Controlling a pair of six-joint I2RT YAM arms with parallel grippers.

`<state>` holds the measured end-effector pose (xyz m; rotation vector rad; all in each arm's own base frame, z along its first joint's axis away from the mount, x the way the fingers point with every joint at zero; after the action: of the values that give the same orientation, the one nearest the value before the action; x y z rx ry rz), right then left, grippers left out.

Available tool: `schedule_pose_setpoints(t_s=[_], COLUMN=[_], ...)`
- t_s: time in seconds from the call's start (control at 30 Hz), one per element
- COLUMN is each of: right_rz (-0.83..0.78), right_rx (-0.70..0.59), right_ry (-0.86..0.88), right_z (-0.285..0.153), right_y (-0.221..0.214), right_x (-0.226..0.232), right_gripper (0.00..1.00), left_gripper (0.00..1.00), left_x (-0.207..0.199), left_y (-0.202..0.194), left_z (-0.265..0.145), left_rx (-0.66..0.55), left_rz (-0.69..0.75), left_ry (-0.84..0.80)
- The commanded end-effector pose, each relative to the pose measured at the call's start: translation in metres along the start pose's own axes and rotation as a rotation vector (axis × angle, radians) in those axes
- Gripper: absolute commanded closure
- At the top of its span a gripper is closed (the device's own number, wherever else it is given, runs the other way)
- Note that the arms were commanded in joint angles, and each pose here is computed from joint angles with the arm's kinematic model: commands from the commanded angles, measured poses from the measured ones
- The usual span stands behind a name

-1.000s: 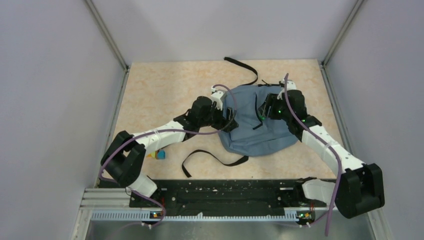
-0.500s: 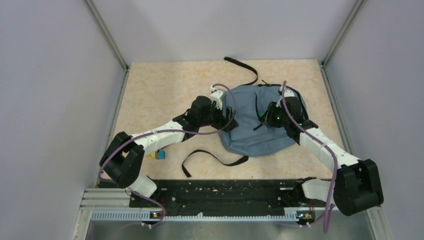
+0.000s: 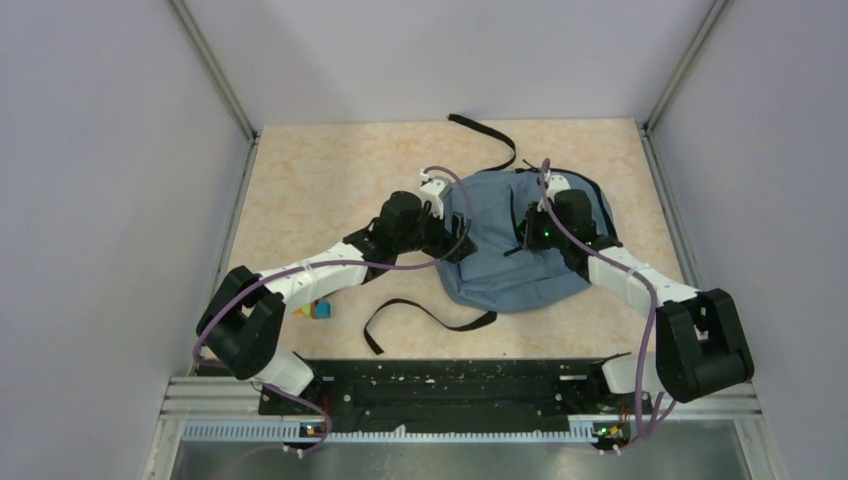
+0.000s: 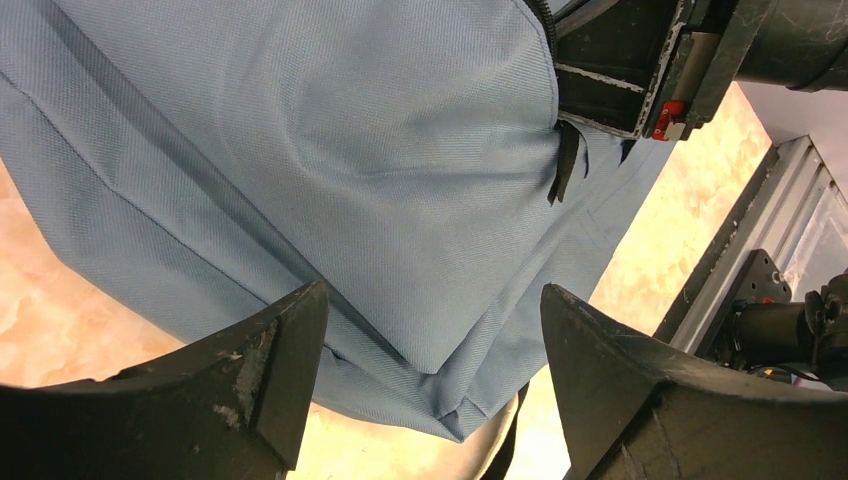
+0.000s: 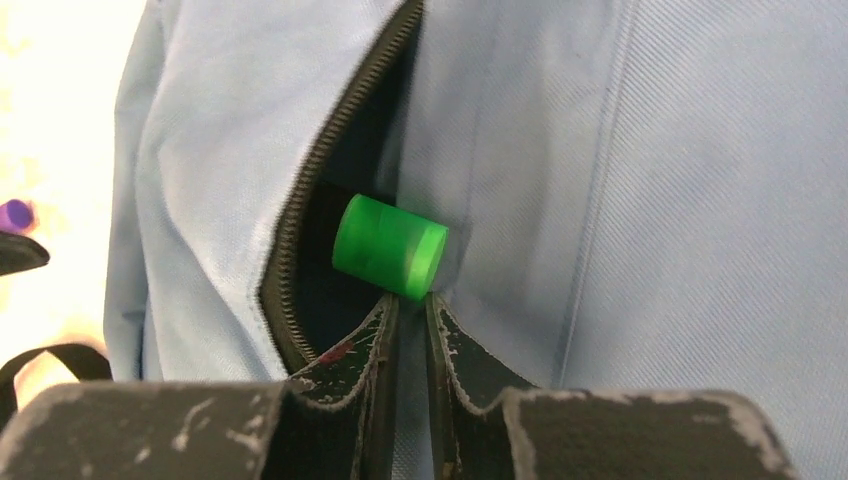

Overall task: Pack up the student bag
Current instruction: Place the stationery in the student bag.

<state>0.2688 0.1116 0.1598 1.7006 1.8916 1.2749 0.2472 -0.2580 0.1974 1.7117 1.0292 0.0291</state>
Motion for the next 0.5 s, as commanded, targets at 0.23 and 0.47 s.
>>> schedule_pose_setpoints(t_s=[0.23,0.47], right_rz=[-0.224,-0.218], right_rx=[-0.170,-0.140], right_ry=[0.309,0.234], right_z=[0.011,0.016], right_y=[0.033,0.036], right_x=[0.037,0.032], right_gripper=[0.85,0.83], left_gripper=[0.18,0.18], left_x=[-0.007,-0.006], left_y=[0.012,0.012], left_z=[0.002,-0.001], left_rx=[-0.046,-0.047], left_rz=[0.020,0.031], left_ry=[-0.062,-0.056])
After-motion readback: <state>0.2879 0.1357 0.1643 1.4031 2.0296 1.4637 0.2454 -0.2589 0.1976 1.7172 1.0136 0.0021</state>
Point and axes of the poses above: each gripper's point midway between its finger pads, its own z axis out along the fingers, its own x axis along the line the jaws close on, y = z × x, the point moved 10 cm from there along -z, back along the fingers
